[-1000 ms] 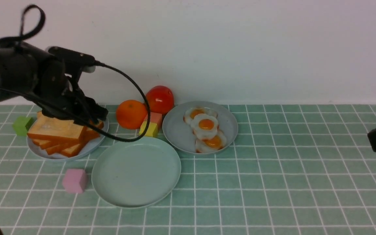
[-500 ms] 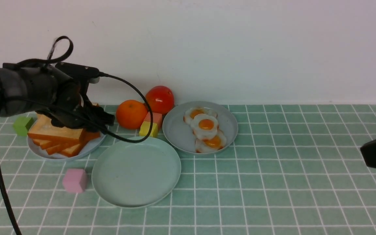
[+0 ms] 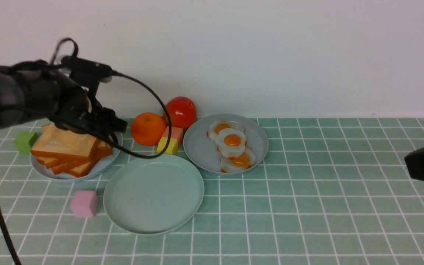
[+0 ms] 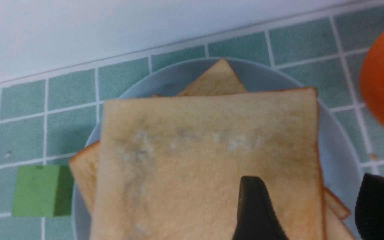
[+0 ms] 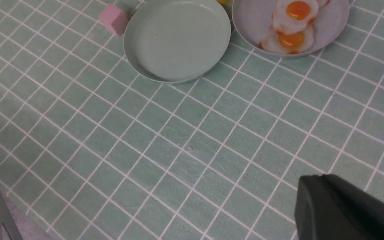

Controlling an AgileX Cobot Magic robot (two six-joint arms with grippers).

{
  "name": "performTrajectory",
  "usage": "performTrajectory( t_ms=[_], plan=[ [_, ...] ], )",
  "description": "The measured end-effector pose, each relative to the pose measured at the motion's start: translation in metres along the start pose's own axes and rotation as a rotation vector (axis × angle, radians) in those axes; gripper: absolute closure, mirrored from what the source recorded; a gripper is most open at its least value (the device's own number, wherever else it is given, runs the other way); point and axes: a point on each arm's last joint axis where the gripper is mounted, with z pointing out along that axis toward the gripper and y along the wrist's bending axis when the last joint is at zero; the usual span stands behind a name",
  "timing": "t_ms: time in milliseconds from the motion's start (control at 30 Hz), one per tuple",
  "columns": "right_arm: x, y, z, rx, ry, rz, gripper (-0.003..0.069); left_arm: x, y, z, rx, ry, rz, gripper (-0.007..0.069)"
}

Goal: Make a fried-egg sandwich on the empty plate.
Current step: Use the left arm to grab a slice of bread

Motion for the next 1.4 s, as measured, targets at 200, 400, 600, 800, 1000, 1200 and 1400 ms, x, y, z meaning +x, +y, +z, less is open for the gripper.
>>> performTrajectory(
  t_ms=[200,400,600,800,1000,1200,1400],
  plan=[
    [0.005,-0.001,0.005,0.0,0.02,0.007,0.0625,0.01,-0.004,0.021,-0.011,0.024,-0.01,0.0216],
    [0.008,-0.001,0.007,-0.009,0.036,0.015,0.0621,0.01,-0.004,0.023,-0.014,0.019,-0.06,0.0259],
    [0.007,0.002,0.008,-0.048,0.028,-0.001,0.0616,0.01,-0.004,0.023,-0.015,0.02,-0.071,0.0403],
    [0.007,0.005,0.008,-0.078,0.022,-0.021,0.0615,0.009,-0.004,0.022,-0.017,0.017,-0.072,0.0453],
    [0.008,0.006,0.006,-0.082,0.029,-0.026,0.0608,-0.002,0.003,-0.001,-0.031,-0.016,-0.094,0.0515],
    [0.01,0.008,-0.002,-0.083,0.005,-0.076,0.0606,-0.01,0.009,-0.02,-0.046,-0.042,-0.108,0.0589],
    [0.012,0.01,-0.006,-0.088,-0.001,-0.084,0.0606,-0.001,0.005,-0.004,-0.043,0.006,-0.108,0.0589]
  ],
)
